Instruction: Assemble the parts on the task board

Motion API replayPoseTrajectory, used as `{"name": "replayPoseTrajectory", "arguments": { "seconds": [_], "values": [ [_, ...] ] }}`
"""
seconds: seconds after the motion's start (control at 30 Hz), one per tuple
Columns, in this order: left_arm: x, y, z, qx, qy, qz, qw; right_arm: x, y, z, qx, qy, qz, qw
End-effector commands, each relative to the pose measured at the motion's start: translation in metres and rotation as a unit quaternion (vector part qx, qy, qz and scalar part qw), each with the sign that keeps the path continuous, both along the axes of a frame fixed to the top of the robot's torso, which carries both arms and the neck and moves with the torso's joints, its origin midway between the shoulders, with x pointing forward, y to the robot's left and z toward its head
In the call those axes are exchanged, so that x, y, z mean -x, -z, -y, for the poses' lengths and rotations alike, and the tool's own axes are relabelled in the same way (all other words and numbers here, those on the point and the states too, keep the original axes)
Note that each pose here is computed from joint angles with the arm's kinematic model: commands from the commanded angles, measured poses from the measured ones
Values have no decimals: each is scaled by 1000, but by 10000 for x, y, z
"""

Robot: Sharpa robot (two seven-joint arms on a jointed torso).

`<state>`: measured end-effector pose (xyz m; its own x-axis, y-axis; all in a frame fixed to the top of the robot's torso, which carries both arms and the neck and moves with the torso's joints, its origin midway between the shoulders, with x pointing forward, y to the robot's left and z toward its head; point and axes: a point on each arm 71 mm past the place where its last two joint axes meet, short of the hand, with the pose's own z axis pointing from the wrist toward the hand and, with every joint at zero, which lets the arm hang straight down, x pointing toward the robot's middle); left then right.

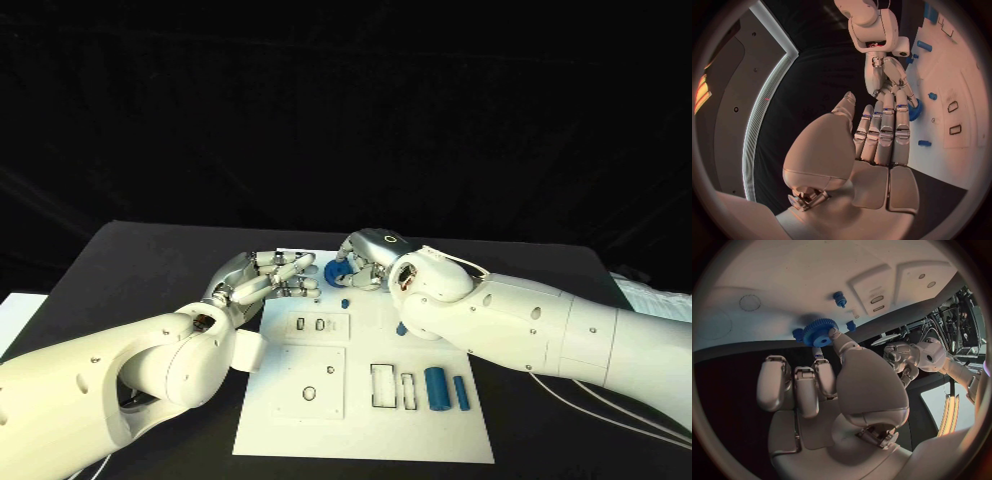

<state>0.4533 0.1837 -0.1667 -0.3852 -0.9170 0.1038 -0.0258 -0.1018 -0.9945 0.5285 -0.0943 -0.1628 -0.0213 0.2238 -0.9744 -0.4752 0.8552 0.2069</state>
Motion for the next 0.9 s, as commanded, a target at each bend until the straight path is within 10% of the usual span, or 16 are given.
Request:
{"name": "replayPoseTrajectory", "arguments": {
  "seconds": [0.03, 0.9],
  "values": [
    [4, -19, 31, 5, 12, 7, 1000, -15, 50, -16, 13, 8, -15, 1000],
    [4, -18, 25, 6, 15, 6, 1000, -54, 95, 27, 12, 24, -28, 999]
  ]
}}
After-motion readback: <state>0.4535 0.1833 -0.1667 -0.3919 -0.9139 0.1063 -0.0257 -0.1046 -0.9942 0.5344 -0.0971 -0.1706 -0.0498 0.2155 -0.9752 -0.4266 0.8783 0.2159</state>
